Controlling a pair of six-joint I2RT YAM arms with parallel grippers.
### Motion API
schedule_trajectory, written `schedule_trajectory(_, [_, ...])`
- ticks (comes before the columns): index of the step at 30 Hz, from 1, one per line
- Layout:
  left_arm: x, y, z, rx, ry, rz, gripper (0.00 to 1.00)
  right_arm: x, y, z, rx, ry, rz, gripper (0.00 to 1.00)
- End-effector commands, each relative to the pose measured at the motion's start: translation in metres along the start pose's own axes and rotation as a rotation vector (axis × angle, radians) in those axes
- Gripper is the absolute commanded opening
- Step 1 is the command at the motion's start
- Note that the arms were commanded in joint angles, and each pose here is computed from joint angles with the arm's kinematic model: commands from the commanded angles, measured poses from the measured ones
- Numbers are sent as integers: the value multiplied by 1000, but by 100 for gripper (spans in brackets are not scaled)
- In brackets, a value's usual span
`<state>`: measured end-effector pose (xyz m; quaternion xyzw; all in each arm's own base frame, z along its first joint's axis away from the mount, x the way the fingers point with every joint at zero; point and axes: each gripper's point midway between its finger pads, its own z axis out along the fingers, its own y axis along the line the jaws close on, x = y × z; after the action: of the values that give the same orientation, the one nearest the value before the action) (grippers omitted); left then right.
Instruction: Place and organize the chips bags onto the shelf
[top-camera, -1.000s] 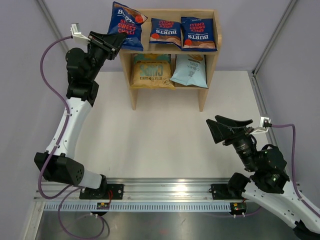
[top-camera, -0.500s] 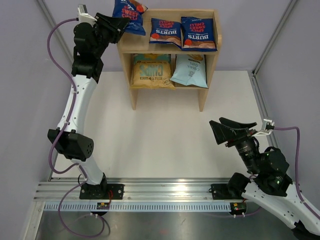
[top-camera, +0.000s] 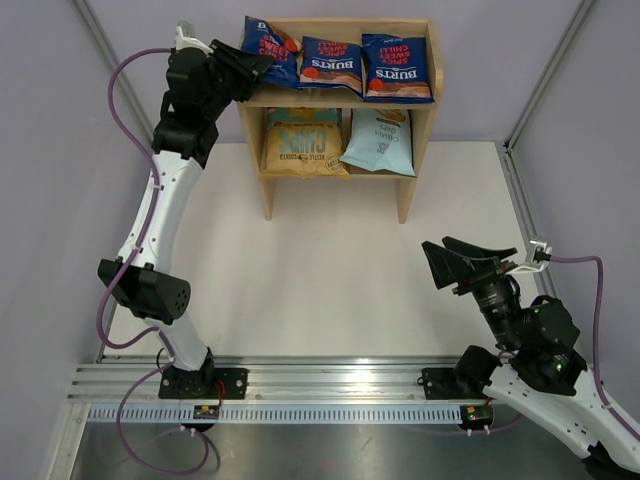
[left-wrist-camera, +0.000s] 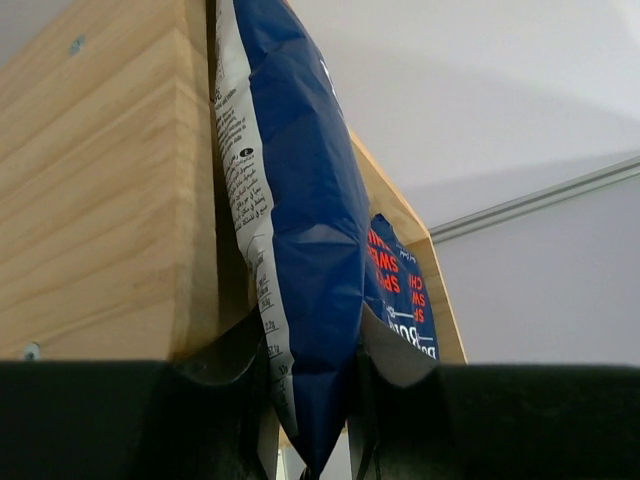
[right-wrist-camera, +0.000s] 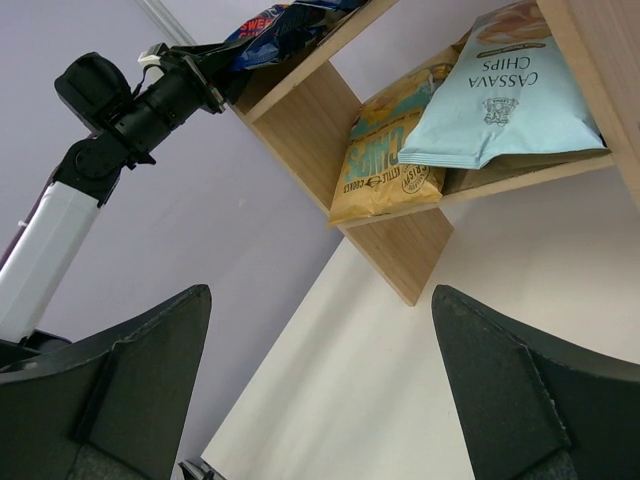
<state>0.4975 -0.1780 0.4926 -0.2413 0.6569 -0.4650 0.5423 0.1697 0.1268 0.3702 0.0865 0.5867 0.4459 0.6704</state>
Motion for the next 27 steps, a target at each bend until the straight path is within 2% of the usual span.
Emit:
schedule_trajectory(1, [6, -5, 3, -4, 10, -18, 0, -19, 1, -3, 22, -55, 21, 99])
schedule_trajectory(5, [12, -4, 7, 4, 32, -47, 1, -21, 0, -5, 24, -57, 24, 100])
schedule_trajectory(8, [17, -4, 9, 0, 42, -61, 6, -23, -2, -7, 33, -64, 25, 100])
schedule_trajectory(9, [21, 0, 9, -21, 48, -64, 9, -23, -2, -7, 34, -65, 28, 99])
schedule_trajectory(10, [20, 3, 10, -34, 39, -63, 17, -24, -2, -8, 31, -68, 32, 99])
schedule_trajectory(12, [20, 7, 6, -52, 33, -60, 22, -25, -2, -9, 34, -69, 30, 99])
schedule_trajectory(16, [17, 16, 0, -105, 14, -32, 38, -28, -3, -11, 38, -75, 32, 99])
schedule_trajectory(17, [18, 20, -2, -123, 19, -27, 49, -27, -4, -12, 41, -73, 33, 99])
schedule_trajectory(23, [21, 33, -16, -186, 36, 36, 67, -29, -3, -12, 40, -74, 38, 99])
schedule_trajectory(27, [21, 39, -27, -227, 45, 72, 73, -31, 0, -12, 34, -72, 42, 100])
